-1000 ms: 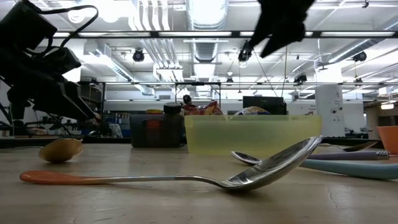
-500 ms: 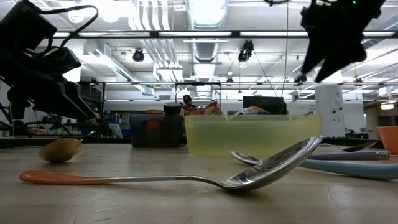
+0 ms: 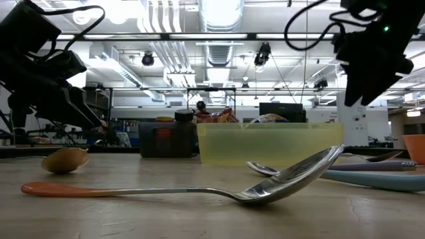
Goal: Pick & Place Food Item
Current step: Put the green patterned spoon into the yellow bin
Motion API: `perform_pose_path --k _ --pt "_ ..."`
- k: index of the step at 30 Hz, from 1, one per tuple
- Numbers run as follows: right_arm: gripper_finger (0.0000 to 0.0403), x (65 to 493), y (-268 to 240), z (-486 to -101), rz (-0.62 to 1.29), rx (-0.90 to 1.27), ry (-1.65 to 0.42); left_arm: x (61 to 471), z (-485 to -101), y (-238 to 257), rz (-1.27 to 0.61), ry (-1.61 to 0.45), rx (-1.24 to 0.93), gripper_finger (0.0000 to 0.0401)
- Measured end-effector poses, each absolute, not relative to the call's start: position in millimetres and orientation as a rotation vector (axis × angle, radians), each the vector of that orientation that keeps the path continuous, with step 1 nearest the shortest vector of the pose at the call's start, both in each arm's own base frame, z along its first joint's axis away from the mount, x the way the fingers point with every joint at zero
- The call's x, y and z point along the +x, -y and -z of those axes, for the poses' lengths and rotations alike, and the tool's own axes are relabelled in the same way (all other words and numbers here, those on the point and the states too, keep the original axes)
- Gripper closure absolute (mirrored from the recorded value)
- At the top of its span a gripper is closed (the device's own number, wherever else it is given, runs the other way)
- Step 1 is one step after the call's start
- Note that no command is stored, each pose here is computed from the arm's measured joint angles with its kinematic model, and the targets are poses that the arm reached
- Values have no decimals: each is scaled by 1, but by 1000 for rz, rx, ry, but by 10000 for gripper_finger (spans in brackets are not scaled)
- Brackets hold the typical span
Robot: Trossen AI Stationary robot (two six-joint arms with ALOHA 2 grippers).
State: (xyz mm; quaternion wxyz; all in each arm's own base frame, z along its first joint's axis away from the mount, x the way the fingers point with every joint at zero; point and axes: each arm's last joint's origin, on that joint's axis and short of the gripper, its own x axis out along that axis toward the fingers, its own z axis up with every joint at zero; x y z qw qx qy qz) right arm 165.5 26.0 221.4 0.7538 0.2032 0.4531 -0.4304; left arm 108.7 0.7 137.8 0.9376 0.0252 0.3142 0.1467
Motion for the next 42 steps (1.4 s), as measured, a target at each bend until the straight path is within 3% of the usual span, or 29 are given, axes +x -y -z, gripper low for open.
perform_pose_path --k 25,42 --pt "58 168 8 -172 921 523 -1135 109 -138 -1 -300 -642 52 84" --pt "58 161 15 -139 879 583 -1088 109 -138 -1 -300 -642 52 84"
